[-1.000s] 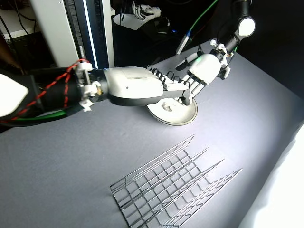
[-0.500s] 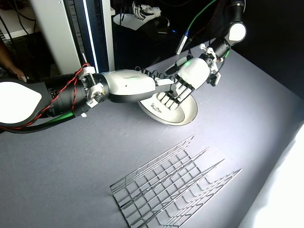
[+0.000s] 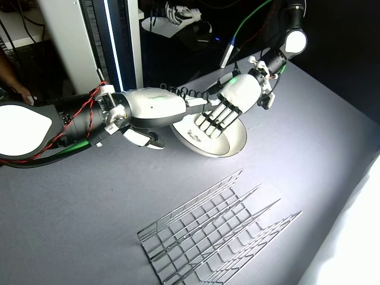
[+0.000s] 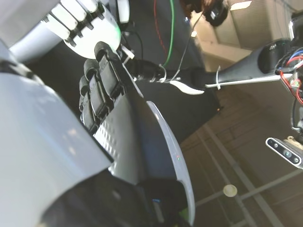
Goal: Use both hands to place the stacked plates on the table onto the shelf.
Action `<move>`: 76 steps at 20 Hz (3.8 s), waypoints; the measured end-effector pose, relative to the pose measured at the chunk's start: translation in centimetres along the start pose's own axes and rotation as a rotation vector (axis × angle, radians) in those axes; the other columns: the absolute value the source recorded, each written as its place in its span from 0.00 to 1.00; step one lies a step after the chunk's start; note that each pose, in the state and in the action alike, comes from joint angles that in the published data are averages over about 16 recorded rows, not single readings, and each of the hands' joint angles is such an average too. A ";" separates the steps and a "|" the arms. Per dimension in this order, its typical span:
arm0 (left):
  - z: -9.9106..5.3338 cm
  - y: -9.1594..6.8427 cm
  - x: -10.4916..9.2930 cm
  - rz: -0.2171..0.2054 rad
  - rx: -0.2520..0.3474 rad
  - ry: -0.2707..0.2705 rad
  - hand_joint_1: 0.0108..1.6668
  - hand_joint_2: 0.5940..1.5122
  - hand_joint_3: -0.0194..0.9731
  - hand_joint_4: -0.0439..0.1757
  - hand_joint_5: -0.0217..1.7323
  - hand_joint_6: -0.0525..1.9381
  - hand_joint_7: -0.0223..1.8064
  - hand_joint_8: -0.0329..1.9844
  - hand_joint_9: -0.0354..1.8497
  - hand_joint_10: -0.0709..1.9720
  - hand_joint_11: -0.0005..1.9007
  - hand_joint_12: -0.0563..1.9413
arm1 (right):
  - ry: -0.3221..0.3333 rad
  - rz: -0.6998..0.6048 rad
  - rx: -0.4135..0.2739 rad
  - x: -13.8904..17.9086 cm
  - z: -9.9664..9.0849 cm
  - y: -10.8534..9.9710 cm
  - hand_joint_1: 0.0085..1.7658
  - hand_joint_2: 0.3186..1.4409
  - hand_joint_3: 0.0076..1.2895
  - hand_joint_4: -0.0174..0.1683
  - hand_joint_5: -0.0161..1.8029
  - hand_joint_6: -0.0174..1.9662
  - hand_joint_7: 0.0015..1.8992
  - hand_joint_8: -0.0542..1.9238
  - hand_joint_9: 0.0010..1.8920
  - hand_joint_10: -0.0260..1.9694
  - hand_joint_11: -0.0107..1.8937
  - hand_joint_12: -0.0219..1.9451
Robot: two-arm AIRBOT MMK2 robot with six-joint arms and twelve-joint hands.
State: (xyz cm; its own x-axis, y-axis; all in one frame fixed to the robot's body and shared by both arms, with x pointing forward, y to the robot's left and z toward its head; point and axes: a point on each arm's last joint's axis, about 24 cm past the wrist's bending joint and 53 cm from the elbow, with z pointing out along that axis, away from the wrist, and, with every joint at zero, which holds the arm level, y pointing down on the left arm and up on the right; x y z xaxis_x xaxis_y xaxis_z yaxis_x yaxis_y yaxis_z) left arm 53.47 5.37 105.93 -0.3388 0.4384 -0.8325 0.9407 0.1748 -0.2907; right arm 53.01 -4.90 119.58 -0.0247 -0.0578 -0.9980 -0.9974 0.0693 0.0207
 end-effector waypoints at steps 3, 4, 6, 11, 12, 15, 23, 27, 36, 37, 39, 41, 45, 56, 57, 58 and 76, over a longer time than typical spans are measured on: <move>0.1 0.1 -0.1 0.002 0.001 -0.001 0.00 0.61 0.03 0.16 0.05 0.01 0.05 0.01 0.07 0.04 0.01 0.13 | 0.017 0.015 0.009 0.8 0.1 0.0 0.70 0.61 0.00 0.11 0.11 0.02 0.08 0.04 0.05 0.03 0.02 0.02; 0.1 0.1 -0.1 0.003 0.001 -0.002 0.00 0.61 0.03 0.16 0.05 0.01 0.05 0.01 0.07 0.04 0.01 0.13 | 0.021 0.020 0.013 1.0 0.2 -0.1 0.70 0.60 0.00 0.11 0.11 0.02 0.08 0.04 0.05 0.03 0.02 0.02; 0.1 0.1 -0.2 0.005 0.001 -0.002 0.00 0.61 0.03 0.16 0.05 0.01 0.05 0.01 0.07 0.04 0.01 0.12 | 0.029 0.032 0.021 1.5 0.5 -0.1 0.70 0.59 0.00 0.11 0.11 0.02 0.08 0.04 0.05 0.03 0.02 0.05; 0.2 0.2 -0.3 0.007 0.000 -0.003 0.00 0.61 0.03 0.16 0.04 0.01 0.05 0.01 0.07 0.04 0.01 0.12 | 0.044 0.057 0.045 2.5 1.7 -0.7 0.71 0.57 0.00 0.11 0.11 0.02 0.09 0.04 0.06 0.03 0.02 0.15; 0.2 0.2 -0.3 0.008 0.000 -0.004 0.00 0.61 0.03 0.16 0.04 0.01 0.05 0.01 0.07 0.04 0.01 0.12 | 0.046 0.061 0.050 2.7 2.0 -0.9 0.71 0.57 0.00 0.11 0.11 0.02 0.09 0.04 0.07 0.03 0.02 0.17; 0.2 0.3 -0.4 0.008 -0.001 -0.004 0.00 0.61 0.03 0.16 0.04 0.01 0.05 0.01 0.07 0.04 0.01 0.12 | 0.054 0.072 0.068 3.3 3.0 -1.4 0.70 0.56 0.00 0.11 0.10 0.02 0.09 0.04 0.07 0.03 0.02 0.21; 0.2 0.4 -0.3 0.008 -0.002 -0.004 0.00 0.61 0.03 0.16 0.04 0.01 0.05 0.01 0.07 0.04 0.01 0.12 | 0.060 0.088 0.096 4.2 5.2 -2.6 0.67 0.56 0.00 0.11 0.10 0.02 0.08 0.04 0.08 0.03 0.02 0.29; 0.1 0.4 -0.3 0.008 -0.002 -0.004 0.00 0.61 0.03 0.16 0.04 0.01 0.05 0.01 0.07 0.04 0.01 0.12 | 0.065 0.090 0.112 4.4 5.6 -3.1 0.64 0.59 0.00 0.11 0.12 0.02 0.11 0.04 0.10 0.03 0.02 0.32; 0.1 0.5 -0.4 0.007 -0.001 -0.005 0.00 0.61 0.03 0.16 0.05 0.01 0.05 0.01 0.09 0.04 0.02 0.12 | 0.059 0.096 0.135 4.4 6.0 -3.7 0.63 0.64 0.00 0.10 0.28 0.03 0.28 0.04 0.24 0.09 0.04 0.58; 0.1 0.5 -0.4 0.006 -0.002 -0.005 0.00 0.61 0.03 0.16 0.05 0.01 0.05 0.01 0.09 0.03 0.02 0.12 | 0.058 0.097 0.137 4.3 6.0 -3.8 0.63 0.65 0.00 0.09 0.30 0.03 0.30 0.05 0.27 0.11 0.05 0.60; 0.1 0.5 -0.4 0.005 -0.002 -0.007 0.00 0.61 0.03 0.16 0.05 0.01 0.05 0.01 0.09 0.03 0.02 0.12 | 0.055 0.098 0.137 4.3 6.1 -3.8 0.64 0.65 0.00 0.08 0.33 0.06 0.35 0.07 0.31 0.19 0.09 0.64; 0.1 0.5 -0.4 0.002 -0.002 -0.009 0.00 0.61 0.03 0.16 0.05 0.01 0.05 0.01 0.09 0.03 0.02 0.12 | 0.050 0.099 0.136 4.2 6.2 -3.8 0.65 0.64 0.00 0.08 0.36 0.09 0.38 0.09 0.35 0.27 0.14 0.67; -0.2 0.6 -0.6 -0.006 -0.008 -0.015 0.00 0.61 0.03 0.16 0.05 0.01 0.06 0.01 0.09 0.03 0.02 0.12 | 0.039 0.101 0.134 3.9 6.3 -3.8 0.69 0.62 0.00 0.06 0.41 0.15 0.44 0.16 0.43 0.40 0.24 0.71; -3.9 1.8 -3.8 -0.016 -0.081 -0.104 0.00 0.61 0.03 0.19 0.08 0.02 0.09 0.01 0.09 0.04 0.02 0.12 | -0.011 0.087 0.126 1.6 6.6 -3.8 0.72 0.59 0.00 0.06 0.44 0.36 0.47 0.43 0.51 0.58 0.44 0.66; -4.5 2.0 -4.3 -0.013 -0.095 -0.116 0.00 0.61 0.03 0.19 0.08 0.03 0.09 0.02 0.09 0.04 0.02 0.12 | -0.018 0.086 0.124 1.2 6.7 -3.8 0.73 0.59 0.00 0.06 0.44 0.37 0.48 0.44 0.52 0.58 0.45 0.65; -5.1 2.2 -4.7 -0.008 -0.110 -0.128 0.00 0.61 0.03 0.19 0.09 0.03 0.10 0.02 0.09 0.04 0.02 0.12 | -0.026 0.086 0.123 0.8 6.7 -3.8 0.73 0.59 0.00 0.06 0.44 0.38 0.48 0.45 0.52 0.57 0.45 0.65; -14.7 5.3 -6.5 0.129 -0.392 -0.154 0.00 0.60 0.03 0.20 0.10 0.03 0.11 0.02 0.10 0.04 0.03 0.14 | -0.231 0.204 0.195 -7.8 6.6 -5.1 0.75 0.59 0.00 0.08 0.48 0.52 0.54 0.52 0.53 0.58 0.44 0.66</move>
State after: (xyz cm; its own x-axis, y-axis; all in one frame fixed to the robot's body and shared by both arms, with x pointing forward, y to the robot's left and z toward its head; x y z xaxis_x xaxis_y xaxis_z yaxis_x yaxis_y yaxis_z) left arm 60.39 16.41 116.74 -0.1840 0.3470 -0.9196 0.8870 0.4618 -0.0032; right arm 58.71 1.73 126.86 -0.1838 0.2018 -0.9620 -0.9413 0.2457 0.2314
